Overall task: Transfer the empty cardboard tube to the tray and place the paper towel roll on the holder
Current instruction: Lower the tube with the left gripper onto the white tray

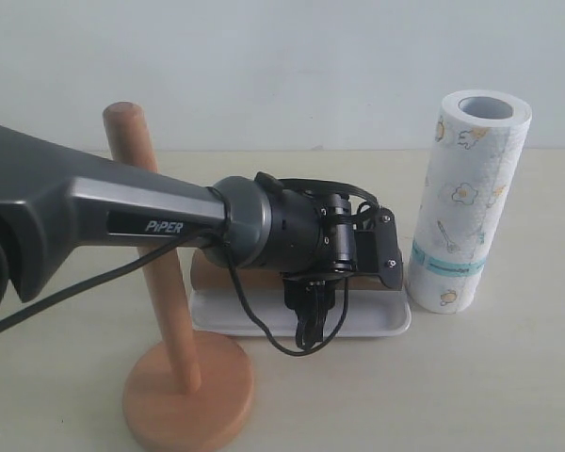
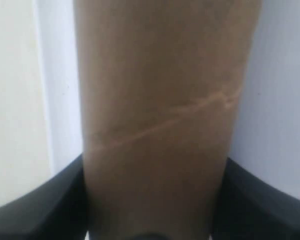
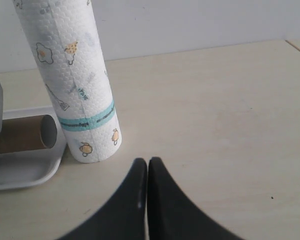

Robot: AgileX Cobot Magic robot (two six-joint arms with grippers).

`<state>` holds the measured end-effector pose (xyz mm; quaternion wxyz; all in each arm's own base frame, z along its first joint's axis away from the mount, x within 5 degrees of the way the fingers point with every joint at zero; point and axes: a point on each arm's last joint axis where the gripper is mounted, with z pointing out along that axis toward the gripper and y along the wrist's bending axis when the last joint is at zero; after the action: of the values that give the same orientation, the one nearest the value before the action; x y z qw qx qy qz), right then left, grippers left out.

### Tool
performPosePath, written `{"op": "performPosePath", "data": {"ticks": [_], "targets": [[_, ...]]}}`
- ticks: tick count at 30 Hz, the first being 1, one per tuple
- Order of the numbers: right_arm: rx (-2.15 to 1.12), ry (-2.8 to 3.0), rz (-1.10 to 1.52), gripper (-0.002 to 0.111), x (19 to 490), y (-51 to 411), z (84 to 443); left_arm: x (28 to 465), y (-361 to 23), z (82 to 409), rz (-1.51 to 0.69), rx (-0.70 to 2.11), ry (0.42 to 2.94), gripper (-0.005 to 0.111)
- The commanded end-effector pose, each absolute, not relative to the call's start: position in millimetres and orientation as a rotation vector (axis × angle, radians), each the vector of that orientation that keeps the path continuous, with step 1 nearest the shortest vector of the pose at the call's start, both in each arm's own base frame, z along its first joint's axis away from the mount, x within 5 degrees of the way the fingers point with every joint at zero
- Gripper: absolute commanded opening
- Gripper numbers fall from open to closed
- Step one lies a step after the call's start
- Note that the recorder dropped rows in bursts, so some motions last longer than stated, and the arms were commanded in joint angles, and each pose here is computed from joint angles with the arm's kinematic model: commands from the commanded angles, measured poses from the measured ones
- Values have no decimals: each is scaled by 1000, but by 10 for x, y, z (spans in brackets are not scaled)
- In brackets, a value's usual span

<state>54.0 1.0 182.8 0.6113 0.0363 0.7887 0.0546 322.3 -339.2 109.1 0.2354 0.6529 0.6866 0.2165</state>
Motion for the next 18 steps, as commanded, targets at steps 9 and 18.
{"op": "performPosePath", "data": {"ticks": [9,18], "targets": [[82,1810,120,0,539,8,1837,3213,-3384,1072,612,1792,1905,72],[82,1810,120,0,539,8,1837,3217,-3377,1080,643,1803,1889,72]]}}
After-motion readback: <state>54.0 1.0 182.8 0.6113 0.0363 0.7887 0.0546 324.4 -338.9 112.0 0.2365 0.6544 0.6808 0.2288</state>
